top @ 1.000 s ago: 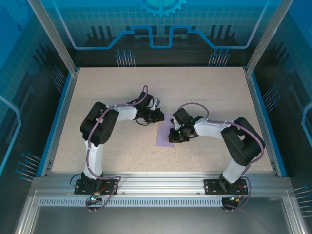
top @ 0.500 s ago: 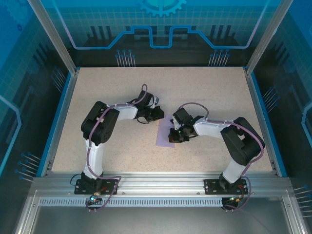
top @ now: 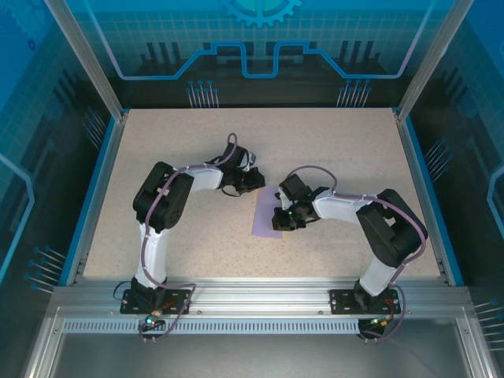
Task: Fold a paper plane with a square sheet of paper (fold left side to right side)
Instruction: First fold the square sheet of paper in half at the center of the table, then fold the triangle a second time at the center of the table.
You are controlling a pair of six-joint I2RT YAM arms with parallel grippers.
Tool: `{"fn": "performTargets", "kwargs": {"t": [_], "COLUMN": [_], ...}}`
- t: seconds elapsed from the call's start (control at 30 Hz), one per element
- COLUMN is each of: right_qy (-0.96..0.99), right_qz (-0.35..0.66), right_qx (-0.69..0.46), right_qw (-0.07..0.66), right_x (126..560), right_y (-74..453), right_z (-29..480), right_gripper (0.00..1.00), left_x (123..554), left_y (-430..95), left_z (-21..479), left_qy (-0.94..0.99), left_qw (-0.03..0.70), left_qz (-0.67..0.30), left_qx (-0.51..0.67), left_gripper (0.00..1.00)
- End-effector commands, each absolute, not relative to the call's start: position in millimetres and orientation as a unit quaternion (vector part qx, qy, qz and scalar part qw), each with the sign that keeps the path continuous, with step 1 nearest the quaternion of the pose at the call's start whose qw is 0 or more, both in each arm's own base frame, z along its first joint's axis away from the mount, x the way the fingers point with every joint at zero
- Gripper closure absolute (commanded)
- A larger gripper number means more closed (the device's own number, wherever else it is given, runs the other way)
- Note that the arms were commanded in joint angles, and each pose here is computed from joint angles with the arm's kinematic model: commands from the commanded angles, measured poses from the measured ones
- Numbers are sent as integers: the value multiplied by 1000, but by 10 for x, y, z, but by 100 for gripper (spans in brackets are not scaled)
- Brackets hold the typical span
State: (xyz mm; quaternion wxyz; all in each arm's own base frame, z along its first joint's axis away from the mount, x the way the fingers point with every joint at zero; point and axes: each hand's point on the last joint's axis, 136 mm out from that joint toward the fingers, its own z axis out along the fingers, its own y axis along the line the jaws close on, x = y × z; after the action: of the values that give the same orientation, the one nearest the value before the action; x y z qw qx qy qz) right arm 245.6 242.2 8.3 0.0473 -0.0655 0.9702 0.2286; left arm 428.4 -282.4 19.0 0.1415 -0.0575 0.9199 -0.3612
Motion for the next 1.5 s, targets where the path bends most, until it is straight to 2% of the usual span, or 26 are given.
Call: {"fn": "performTargets", "kwargs": {"t": [0.0, 0.3, 0.5, 0.63, 0.9, 1.03, 1.23, 1.47], "right_qy": [989, 988, 982, 968, 943, 943, 929, 932], "right_qz": [119, 133, 180, 236, 276, 277, 330, 333], "right_qx": [-48, -45, -55, -63, -59, -29, 23, 34], "right_qw": [-69, -63, -12, 60, 175, 179, 166, 141], "right_x": [1877, 1912, 2132, 2406, 2714, 2671, 2538, 2360], "right_y": [1871, 1929, 2125, 2328, 2293, 2101, 1973, 1891], "right_z": [-340, -331, -128, 204, 775, 813, 780, 717], "right_gripper": [99, 99, 94, 79, 56, 45, 37, 29], "left_x": [4548, 4602, 4409, 4071, 3326, 3224, 3232, 3239], "left_y": [-2530, -2486, -2425, -2384, -2538, -2701, -2927, -2968], "left_z": [71, 242, 713, 935, 891, 781, 557, 284], "left_qy": [928, 926, 916, 912, 923, 920, 927, 936], "left_qw": [172, 183, 212, 204, 130, 107, 79, 62], "left_qz": [-318, -320, -336, -351, -360, -374, -366, -345], "left_qx": [-91, -81, -61, -61, -44, -40, -26, -32], "left_gripper": [86, 84, 81, 79, 74, 75, 75, 75]}}
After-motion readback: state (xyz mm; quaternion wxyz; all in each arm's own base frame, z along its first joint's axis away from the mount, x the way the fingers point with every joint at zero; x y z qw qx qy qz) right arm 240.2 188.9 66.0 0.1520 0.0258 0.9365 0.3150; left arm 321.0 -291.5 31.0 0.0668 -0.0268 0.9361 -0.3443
